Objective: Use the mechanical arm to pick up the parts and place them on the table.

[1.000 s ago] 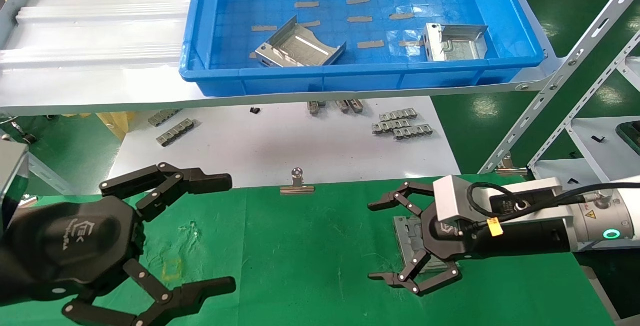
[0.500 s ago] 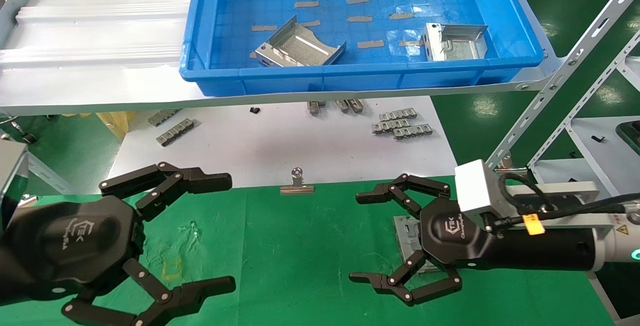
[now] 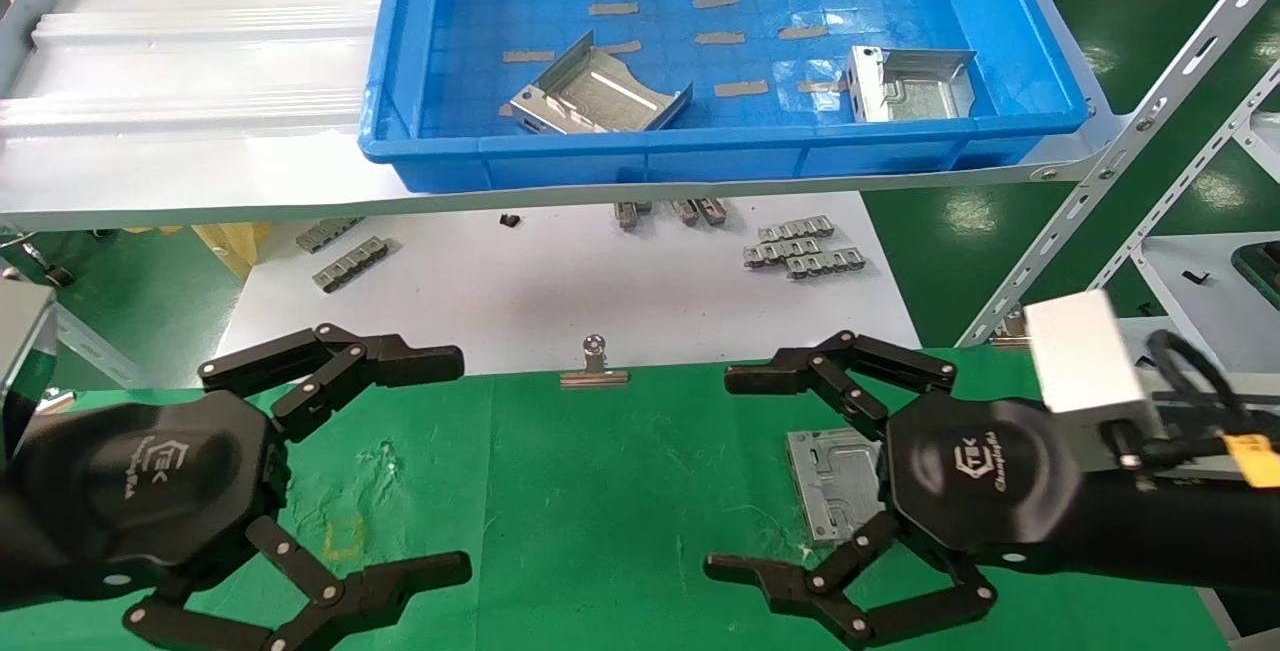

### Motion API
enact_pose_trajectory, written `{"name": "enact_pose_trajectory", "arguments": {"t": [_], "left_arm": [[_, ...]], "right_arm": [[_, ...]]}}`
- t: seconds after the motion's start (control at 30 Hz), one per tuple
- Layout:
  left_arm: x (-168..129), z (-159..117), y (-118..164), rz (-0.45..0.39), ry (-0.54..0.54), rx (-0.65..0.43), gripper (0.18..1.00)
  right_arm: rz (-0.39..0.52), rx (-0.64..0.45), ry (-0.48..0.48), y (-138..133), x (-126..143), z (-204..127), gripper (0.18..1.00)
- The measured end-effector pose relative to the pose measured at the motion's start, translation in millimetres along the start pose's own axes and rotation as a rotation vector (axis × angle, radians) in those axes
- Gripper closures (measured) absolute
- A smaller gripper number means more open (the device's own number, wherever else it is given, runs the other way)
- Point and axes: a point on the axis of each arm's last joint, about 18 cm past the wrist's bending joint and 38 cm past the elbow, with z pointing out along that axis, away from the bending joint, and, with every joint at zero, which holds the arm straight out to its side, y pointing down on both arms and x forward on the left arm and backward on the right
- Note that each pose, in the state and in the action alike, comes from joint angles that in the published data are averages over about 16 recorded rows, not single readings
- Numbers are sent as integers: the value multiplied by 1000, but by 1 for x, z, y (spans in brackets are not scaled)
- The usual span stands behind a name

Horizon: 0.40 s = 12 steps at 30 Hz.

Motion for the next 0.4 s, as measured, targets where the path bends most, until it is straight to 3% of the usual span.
{"name": "enact_pose_trajectory", "arguments": {"t": [0.4], "left_arm": [[0, 0, 0, 0, 0, 0, 184]], "right_arm": [[20, 54, 4, -20, -20, -12, 179]]}}
